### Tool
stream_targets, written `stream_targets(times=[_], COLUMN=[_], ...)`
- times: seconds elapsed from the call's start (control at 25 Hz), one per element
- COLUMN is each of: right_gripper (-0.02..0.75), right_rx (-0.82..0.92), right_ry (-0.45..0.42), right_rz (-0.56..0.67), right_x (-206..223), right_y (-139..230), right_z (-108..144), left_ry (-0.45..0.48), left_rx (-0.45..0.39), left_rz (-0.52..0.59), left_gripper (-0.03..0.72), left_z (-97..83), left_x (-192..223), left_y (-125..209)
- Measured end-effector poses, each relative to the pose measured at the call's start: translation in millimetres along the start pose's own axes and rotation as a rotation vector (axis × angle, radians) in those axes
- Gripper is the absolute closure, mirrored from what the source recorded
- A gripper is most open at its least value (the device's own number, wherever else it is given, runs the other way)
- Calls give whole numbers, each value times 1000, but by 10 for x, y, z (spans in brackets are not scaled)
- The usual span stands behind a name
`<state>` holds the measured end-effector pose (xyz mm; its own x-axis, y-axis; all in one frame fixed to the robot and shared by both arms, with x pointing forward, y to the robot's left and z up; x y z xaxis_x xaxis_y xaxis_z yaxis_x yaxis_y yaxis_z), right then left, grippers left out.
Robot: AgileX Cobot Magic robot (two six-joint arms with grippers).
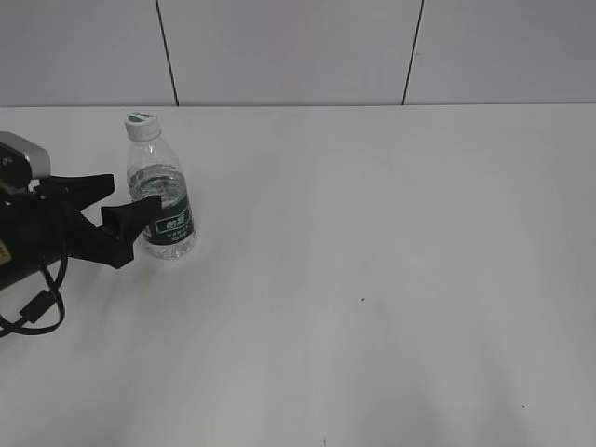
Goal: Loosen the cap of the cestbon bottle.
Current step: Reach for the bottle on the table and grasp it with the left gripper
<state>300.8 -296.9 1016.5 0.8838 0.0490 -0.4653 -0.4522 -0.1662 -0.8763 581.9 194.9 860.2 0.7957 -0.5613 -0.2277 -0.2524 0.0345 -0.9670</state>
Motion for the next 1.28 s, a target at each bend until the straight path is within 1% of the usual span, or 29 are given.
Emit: stream_targets(times=[0.16, 0.28, 0.48, 0.6, 0.68, 1.0, 1.28], right_gripper=[164, 164, 164, 164, 164, 164, 164], right_rx=[0, 0, 0, 0, 0, 0, 0], right_ry=[0, 0, 0, 0, 0, 0, 0], right_rz=[0, 0, 0, 0, 0, 0, 0], right_x=[0, 0, 0, 0, 0, 0, 0], right_y=[0, 0, 0, 0, 0, 0, 0], right_z=[0, 0, 0, 0, 0, 0, 0], left_ry=[37, 40, 40, 44, 51, 60, 108], left_rx=[14, 9, -33, -55, -56, -33, -23], left_rz=[9, 19, 82, 120, 126, 96, 84], left_gripper=[190, 186, 109, 94, 94, 98, 98], left_z=[-64, -66, -52, -36, -24, 44, 47], left_x=[0, 5, 32, 72, 111, 247, 410], left_y=[18, 57, 318, 489, 530, 481, 498])
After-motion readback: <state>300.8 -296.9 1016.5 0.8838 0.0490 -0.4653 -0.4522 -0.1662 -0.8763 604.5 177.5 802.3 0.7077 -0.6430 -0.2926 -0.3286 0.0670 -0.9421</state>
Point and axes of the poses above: a point on each arm's last joint axis where the gripper is mounted, x pointing out along that axis toward the gripper, z along the wrist's bending axis when the last joint is at zero, y = z × x, the point moved 8 cm from there along x, pointing out along that axis toward the gripper, and after that the axes turned 4 degrees about -x, right-handed, at the moved point
